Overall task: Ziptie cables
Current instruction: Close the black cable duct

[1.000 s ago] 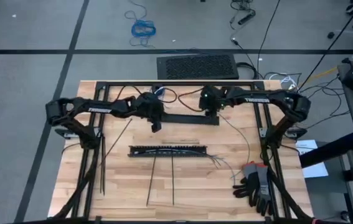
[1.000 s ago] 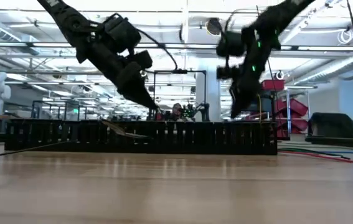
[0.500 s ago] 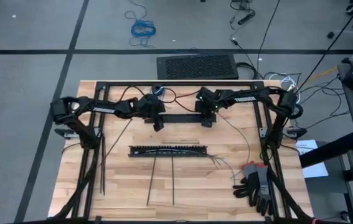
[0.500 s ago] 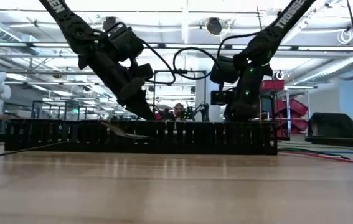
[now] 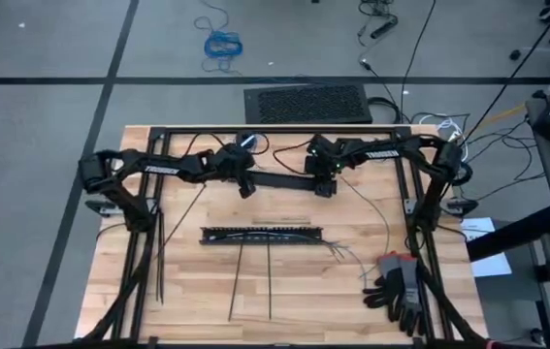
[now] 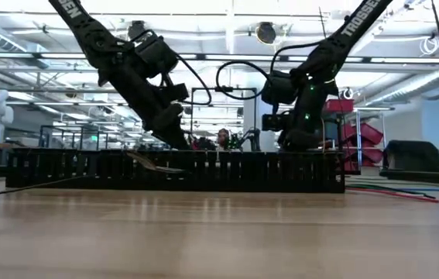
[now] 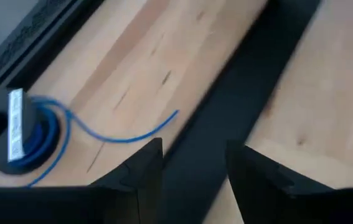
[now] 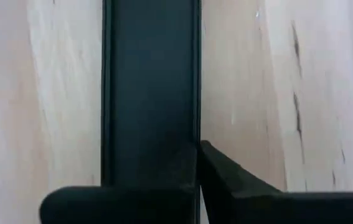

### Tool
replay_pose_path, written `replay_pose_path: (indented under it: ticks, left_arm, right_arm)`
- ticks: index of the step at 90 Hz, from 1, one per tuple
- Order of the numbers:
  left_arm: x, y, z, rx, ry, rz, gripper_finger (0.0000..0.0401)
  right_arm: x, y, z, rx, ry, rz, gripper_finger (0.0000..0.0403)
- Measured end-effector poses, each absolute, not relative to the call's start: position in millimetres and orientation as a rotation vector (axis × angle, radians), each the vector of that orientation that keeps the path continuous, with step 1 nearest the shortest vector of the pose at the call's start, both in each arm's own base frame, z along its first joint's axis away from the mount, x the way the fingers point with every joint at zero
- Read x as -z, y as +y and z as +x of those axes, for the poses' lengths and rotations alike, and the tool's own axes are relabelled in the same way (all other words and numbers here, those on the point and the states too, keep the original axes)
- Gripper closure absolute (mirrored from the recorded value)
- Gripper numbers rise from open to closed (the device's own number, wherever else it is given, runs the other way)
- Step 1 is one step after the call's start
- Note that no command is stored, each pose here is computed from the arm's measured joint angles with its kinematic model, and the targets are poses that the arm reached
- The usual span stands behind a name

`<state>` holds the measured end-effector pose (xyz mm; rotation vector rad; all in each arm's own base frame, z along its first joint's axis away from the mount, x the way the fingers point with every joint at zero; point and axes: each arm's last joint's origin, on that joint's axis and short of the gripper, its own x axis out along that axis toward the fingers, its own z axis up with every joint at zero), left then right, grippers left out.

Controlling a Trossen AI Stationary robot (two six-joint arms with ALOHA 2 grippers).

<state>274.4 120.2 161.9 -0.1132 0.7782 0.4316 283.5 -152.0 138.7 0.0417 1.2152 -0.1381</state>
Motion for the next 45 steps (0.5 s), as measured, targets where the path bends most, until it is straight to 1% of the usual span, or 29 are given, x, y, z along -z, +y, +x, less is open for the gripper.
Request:
replay_pose_path:
  ticks: [6,15,25,35,45]
  left_arm:
    - [-161.5,120.3,274.0,-0.440,0.785,-0.107,0.0230]
    - [-161.7,120.2,274.4,-0.438,0.781,-0.102,0.0230]
    - [-163.7,120.6,276.3,-0.427,0.752,-0.098,0.0230]
    - [-166.9,119.6,279.8,-0.347,0.710,-0.084,0.0230]
    - [-174.9,119.6,285.9,-0.257,0.660,-0.058,0.0230]
  right_arm:
    - [-150.7,-144.8,279.6,0.140,1.217,0.021,0.0402]
    - [-179.8,-133.9,279.4,0.151,1.145,-0.048,0.0402]
    - [-197.0,-119.5,274.3,0.128,1.125,-0.078,0.0402]
    - [-214.6,-108.3,272.4,0.114,1.065,-0.113,0.0402]
    - [-219.1,-100.2,272.8,0.100,1.055,-0.130,0.0402]
